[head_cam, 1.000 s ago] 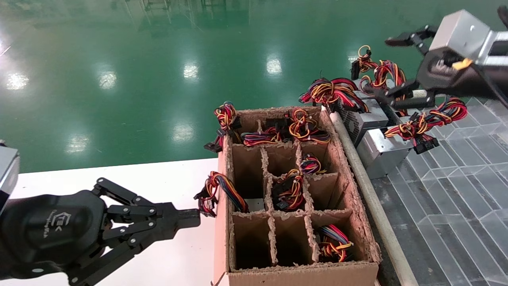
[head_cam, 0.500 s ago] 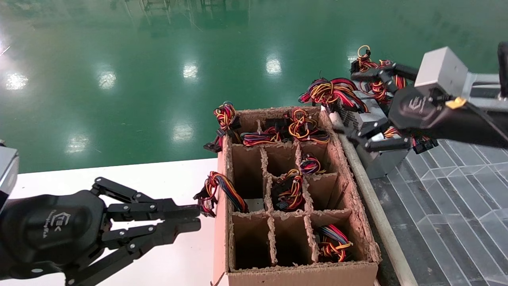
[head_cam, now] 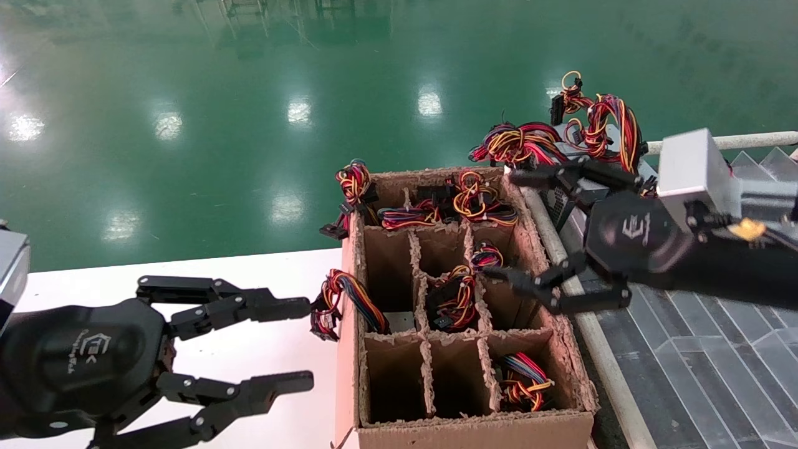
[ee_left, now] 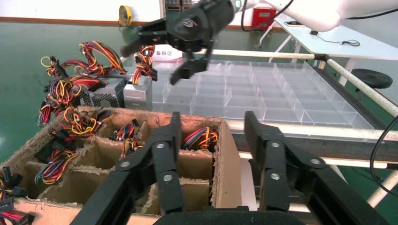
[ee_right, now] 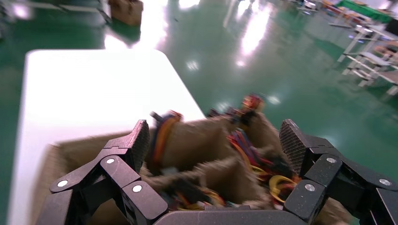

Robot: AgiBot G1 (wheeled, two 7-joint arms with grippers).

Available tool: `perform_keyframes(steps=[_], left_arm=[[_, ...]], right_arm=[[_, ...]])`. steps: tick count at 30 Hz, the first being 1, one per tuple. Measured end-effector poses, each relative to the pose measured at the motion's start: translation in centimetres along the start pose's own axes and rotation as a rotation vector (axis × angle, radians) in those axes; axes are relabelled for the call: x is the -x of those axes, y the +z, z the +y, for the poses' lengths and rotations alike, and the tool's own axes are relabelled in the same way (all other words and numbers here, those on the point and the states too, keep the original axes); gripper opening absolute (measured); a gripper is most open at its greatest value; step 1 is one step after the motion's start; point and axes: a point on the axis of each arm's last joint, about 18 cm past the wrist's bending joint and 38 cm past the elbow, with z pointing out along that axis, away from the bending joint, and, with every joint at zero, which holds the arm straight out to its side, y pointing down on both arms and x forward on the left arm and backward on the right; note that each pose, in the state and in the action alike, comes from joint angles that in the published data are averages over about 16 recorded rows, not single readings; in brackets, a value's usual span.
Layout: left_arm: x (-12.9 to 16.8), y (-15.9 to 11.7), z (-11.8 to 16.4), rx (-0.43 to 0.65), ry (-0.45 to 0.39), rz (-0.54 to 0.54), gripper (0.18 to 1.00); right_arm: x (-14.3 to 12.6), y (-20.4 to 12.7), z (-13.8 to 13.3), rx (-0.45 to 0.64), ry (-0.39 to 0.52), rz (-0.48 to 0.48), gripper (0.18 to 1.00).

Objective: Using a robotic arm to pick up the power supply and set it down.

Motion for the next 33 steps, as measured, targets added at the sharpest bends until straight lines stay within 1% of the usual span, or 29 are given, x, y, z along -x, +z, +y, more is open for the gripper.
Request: perform_keyframes(steps=[2, 12, 18, 24, 30, 33], left_arm=[[0.0, 0.0, 0.0, 0.0, 0.0, 0.0, 0.474], [0.0, 0.0, 0.0, 0.0, 0.0, 0.0, 0.722], [0.0, 0.0, 0.0, 0.0, 0.0, 0.0, 0.841], [0.0, 0.0, 0.0, 0.0, 0.0, 0.0, 0.927], [0.0, 0.0, 0.0, 0.0, 0.0, -0.001, 0.976], [0.0, 0.0, 0.0, 0.0, 0.0, -0.001, 0.986]], right_arm=[[0.8, 0.1, -0.1, -0.021, 0.022, -0.023, 1.0], [5.0, 0.1, -0.6, -0.122, 0.131, -0.142, 1.0], [7.2, -0.1, -1.0, -0.175, 0.191, -0.206, 1.0], [8.5, -0.3, -1.3, -0.208, 0.227, -0.247, 1.0], [8.8, -0.4, -1.4, -0.218, 0.236, -0.258, 1.0], [8.7, -0.4, -1.4, -0.216, 0.234, -0.255, 1.0]])
